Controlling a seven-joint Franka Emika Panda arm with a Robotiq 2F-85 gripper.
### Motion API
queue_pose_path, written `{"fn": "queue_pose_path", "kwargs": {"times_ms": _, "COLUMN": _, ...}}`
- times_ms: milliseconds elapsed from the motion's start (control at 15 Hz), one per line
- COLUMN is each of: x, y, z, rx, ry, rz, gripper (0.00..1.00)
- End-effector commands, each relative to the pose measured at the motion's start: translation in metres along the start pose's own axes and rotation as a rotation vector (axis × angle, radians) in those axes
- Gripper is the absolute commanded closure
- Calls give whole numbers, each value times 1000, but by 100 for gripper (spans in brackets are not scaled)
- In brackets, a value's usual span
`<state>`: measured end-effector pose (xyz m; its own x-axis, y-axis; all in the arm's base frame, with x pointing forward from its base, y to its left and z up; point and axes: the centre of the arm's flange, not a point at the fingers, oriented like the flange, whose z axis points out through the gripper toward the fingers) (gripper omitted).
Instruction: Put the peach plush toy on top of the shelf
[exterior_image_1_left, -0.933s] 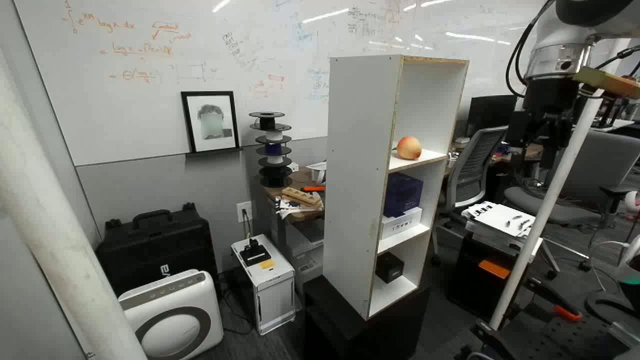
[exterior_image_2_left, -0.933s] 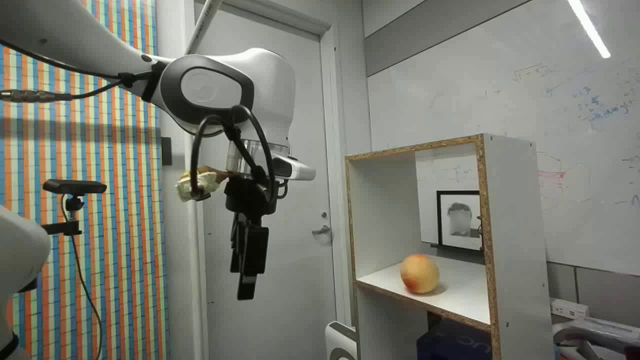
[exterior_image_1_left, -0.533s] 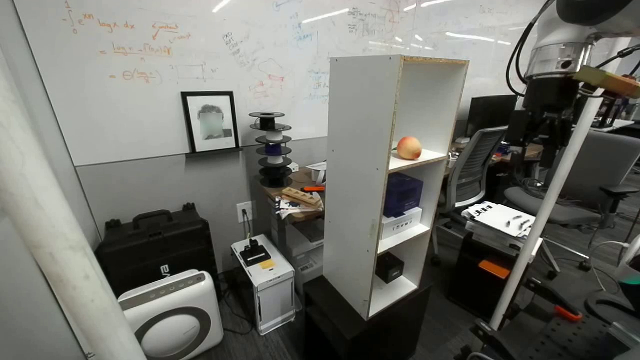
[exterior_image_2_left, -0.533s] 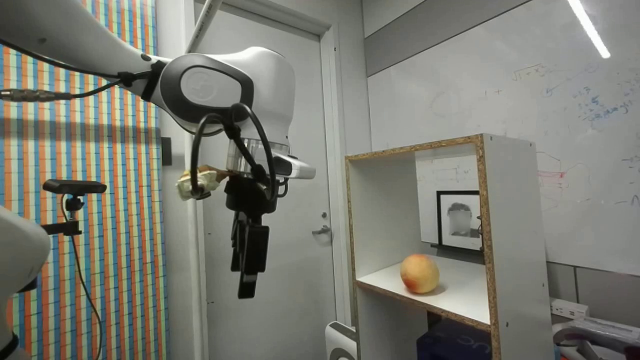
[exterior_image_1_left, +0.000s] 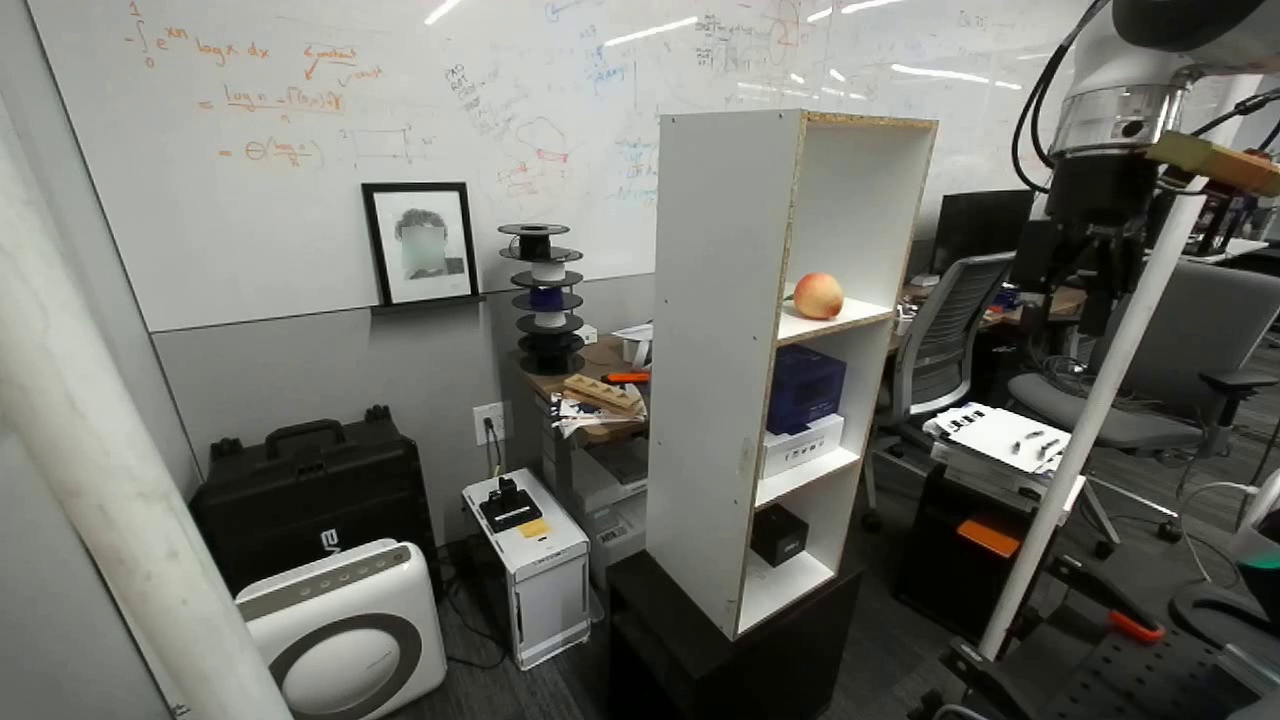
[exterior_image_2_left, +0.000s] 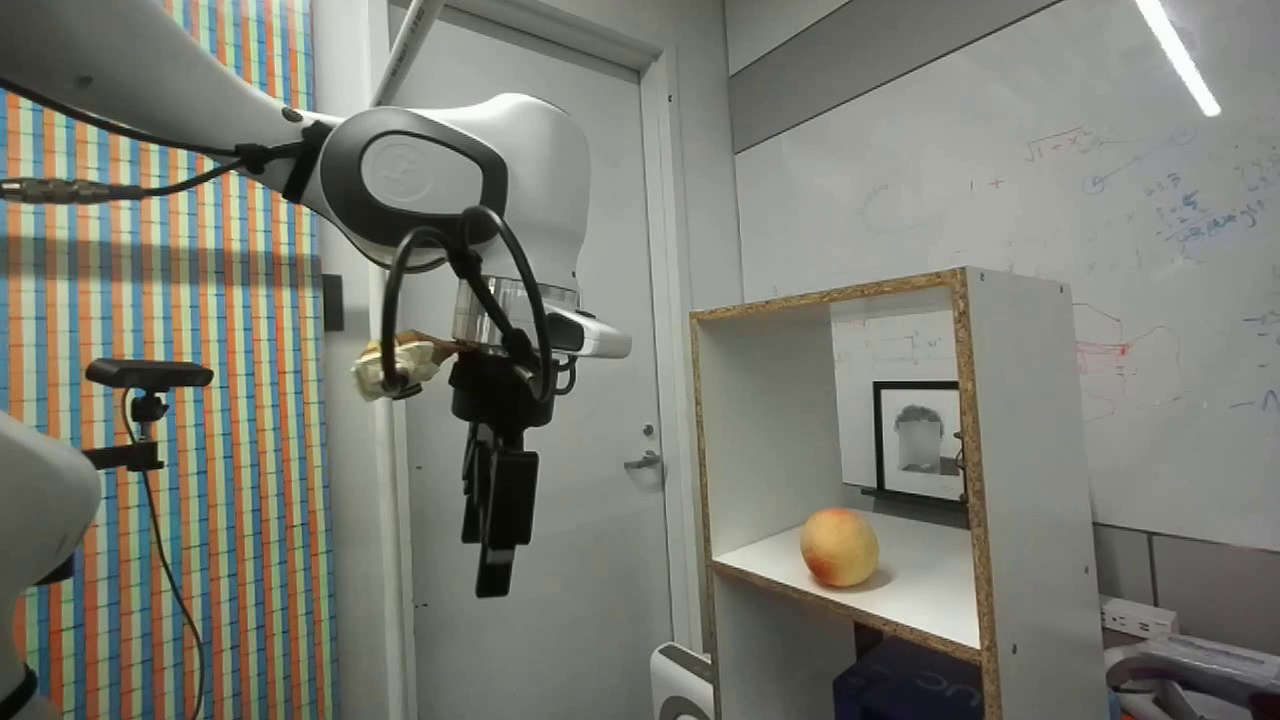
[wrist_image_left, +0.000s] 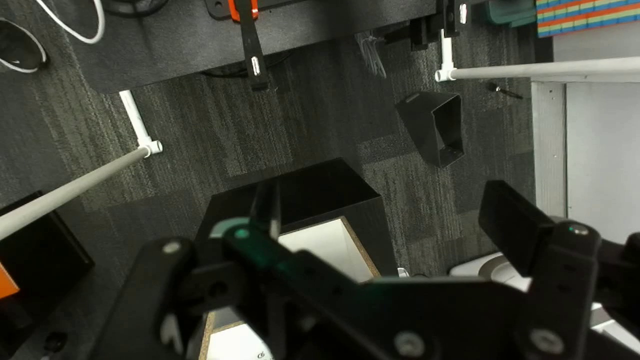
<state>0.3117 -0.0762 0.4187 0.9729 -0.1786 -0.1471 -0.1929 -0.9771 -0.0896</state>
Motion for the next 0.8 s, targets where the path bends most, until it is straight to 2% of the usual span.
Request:
{"fn": "queue_pose_path", "kwargs": {"times_ms": 0, "x": 0, "y": 0, "z": 0, "rx": 0, "ry": 0, "rz": 0, "gripper": 0}}
{"fn": "queue_pose_path", "kwargs": {"times_ms": 267, "x": 0, "y": 0, "z": 0, "rx": 0, "ry": 0, "rz": 0, "gripper": 0}}
{"fn": "queue_pose_path", "kwargs": {"times_ms": 400, "x": 14, "y": 1, "z": 7, "rx": 21, "ry": 116, "rz": -8, "gripper": 0}}
{"fn": "queue_pose_path", "kwargs": {"times_ms": 733, "x": 80, "y": 9, "z": 4, "rx": 60, "ry": 443, "rz": 30, "gripper": 0}}
